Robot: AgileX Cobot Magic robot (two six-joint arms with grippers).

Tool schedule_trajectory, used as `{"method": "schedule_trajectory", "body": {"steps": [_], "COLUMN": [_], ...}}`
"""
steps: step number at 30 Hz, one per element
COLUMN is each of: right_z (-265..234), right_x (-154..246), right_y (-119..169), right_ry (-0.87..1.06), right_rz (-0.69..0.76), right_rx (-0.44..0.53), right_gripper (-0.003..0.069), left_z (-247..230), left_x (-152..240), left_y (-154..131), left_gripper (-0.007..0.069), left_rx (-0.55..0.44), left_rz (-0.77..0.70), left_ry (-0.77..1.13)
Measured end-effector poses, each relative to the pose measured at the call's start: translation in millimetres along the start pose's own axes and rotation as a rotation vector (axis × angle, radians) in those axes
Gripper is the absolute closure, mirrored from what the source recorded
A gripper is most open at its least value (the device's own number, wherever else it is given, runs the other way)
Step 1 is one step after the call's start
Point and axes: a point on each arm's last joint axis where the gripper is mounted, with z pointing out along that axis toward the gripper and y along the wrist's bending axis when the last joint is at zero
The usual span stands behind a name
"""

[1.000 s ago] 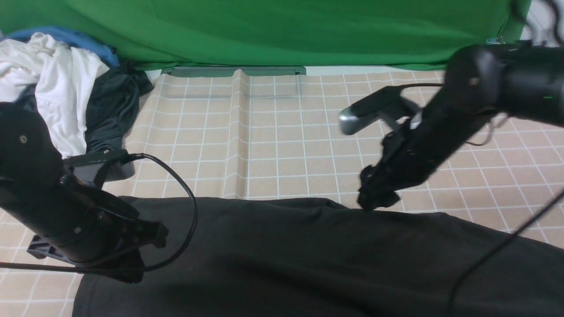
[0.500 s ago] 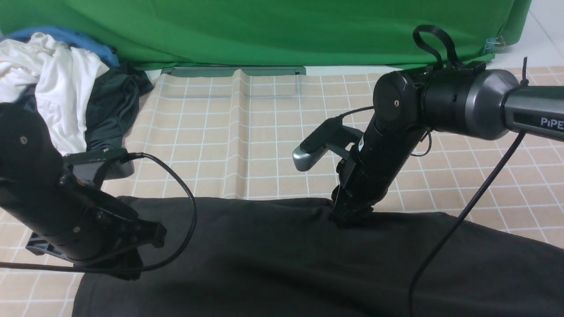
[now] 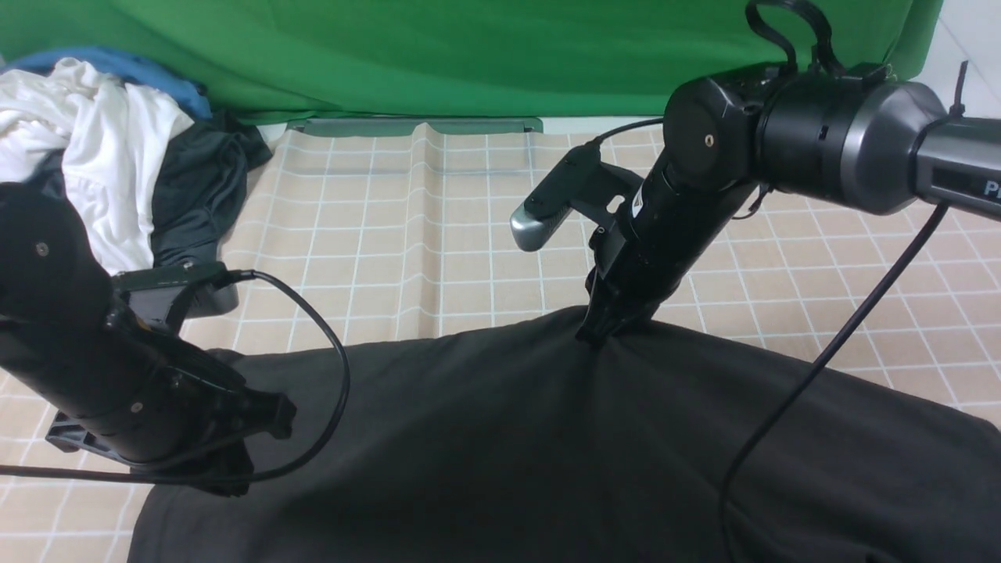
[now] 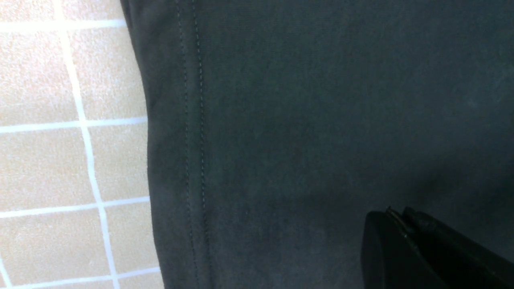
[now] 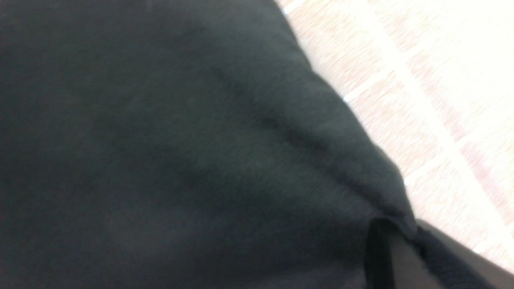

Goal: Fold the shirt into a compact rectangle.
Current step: 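Pull the folded dark garment lengthwise by its ends to straighten it flat on the table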

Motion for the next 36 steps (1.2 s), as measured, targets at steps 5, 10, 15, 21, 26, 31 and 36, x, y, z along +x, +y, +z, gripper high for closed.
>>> {"method": "schedule_trajectory", "body": {"steps": [5, 10, 15, 21, 26, 31, 36], "right_z": [4.0, -5.6, -53.8, -103.5, -122.7, -111.6, -89.2], "right_x": [-1.0, 2.4, 21.0, 57.2, 123.8, 185.1, 227.1], "right_y": [-1.6, -2.2, -11.2, -36.6, -58.1, -63.0, -65.9], "right_ry": [-0.012, 0.041, 0.202, 0.213, 0.291, 0.381, 0.374], "right_rz": [0.025, 0.077, 0.146, 0.311, 0.566, 0.768, 0.89], "right_rx": [0.014, 0.026, 0.097, 0.15, 0.182, 0.183, 0.204], "right_gripper": [0.0517, 0.0267, 0.0382, 0.0614, 0.0599, 0.0333, 0.008], "left_z": [0.0, 0.0, 1.2, 10.2, 26.6, 53.9, 70.9], "left_x": [1.1, -0.1, -3.1, -0.8, 1.6, 2.3, 0.7], "left_y": [0.0, -2.1, -8.3, -28.8, -53.1, -60.3, -58.7], "left_gripper": [0.0607, 0.0607, 0.0607, 0.0607, 0.0607, 0.0607, 0.0607], "left_rx": [0.0, 0.023, 0.063, 0.07, 0.075, 0.054, 0.035], "left_rz": [0.0, -0.003, 0.012, 0.096, 0.186, 0.212, 0.206], "left_ry": [0.012, -0.002, -0.032, -0.008, 0.018, 0.12, 0.172]}}
